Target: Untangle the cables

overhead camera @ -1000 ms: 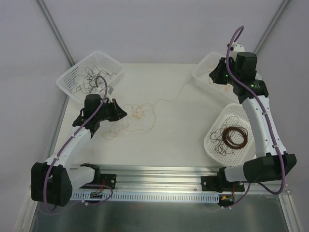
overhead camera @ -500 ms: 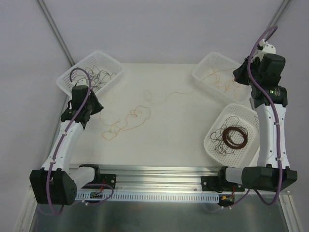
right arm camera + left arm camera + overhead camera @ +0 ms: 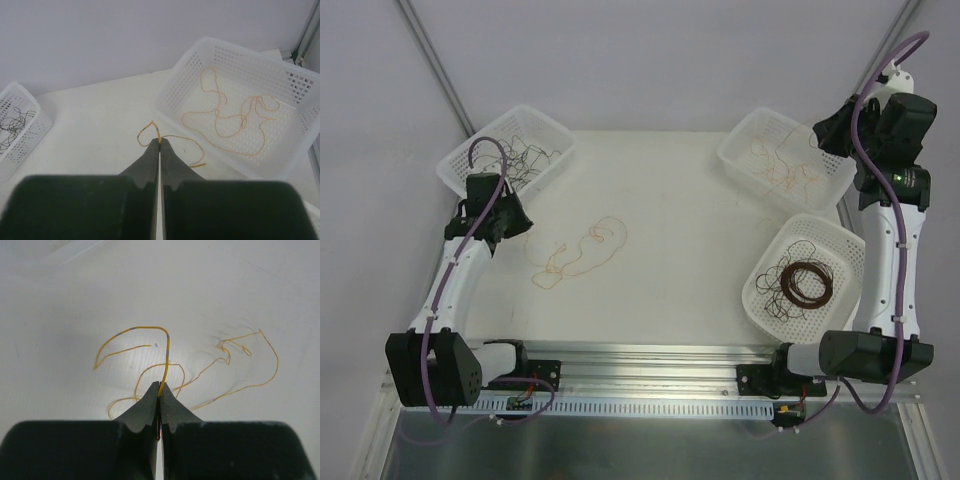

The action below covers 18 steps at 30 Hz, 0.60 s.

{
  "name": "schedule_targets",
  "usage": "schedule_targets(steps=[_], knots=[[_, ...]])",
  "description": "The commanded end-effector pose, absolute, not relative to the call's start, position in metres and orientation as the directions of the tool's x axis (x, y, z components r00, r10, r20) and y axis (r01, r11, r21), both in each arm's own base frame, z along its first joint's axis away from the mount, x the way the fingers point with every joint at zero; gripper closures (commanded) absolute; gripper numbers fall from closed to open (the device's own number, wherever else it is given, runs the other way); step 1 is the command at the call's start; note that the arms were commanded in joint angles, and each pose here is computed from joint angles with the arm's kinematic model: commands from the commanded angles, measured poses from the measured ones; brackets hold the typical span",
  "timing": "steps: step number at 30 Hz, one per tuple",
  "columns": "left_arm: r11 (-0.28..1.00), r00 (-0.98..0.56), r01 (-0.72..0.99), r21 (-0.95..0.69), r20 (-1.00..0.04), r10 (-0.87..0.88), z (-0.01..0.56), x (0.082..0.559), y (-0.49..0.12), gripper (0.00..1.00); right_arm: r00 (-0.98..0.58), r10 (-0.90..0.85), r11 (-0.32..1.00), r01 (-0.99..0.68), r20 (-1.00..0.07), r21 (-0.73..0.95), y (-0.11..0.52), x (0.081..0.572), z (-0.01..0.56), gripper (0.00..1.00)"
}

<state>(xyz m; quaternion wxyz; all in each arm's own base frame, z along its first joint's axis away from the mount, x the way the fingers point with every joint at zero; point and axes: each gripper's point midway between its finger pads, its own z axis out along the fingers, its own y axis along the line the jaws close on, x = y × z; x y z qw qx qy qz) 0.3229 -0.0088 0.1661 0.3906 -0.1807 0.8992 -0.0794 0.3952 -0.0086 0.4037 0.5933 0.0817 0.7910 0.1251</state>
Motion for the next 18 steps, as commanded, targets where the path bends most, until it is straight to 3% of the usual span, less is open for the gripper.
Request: schedule_targets(steps=[1, 10, 18], knots=[[0.915, -0.685, -0.107, -0.388, -0.638, -0.351, 0.176, 0.328, -0.040, 1.00, -0.166, 0.288, 0.946, -0.103, -0.943, 0.307, -0.001, 0.404, 0.450, 0.99], [0.889, -0.833, -0.003, -0.457, -0.491, -0.255, 0.124, 0.310, -0.089, 1.00, 0.059, 0.315, 0.929, -0.223, -0.947, 0.295, 0.006, 0.425, 0.542, 0.99], [0.879, -0.877, 0.030, -0.477, -0.434, -0.205, 0.105, 0.302, -0.116, 1.00, 0.216, 0.309, 0.948, -0.148, -0.926, 0.281, -0.025, 0.457, 0.574, 0.99]])
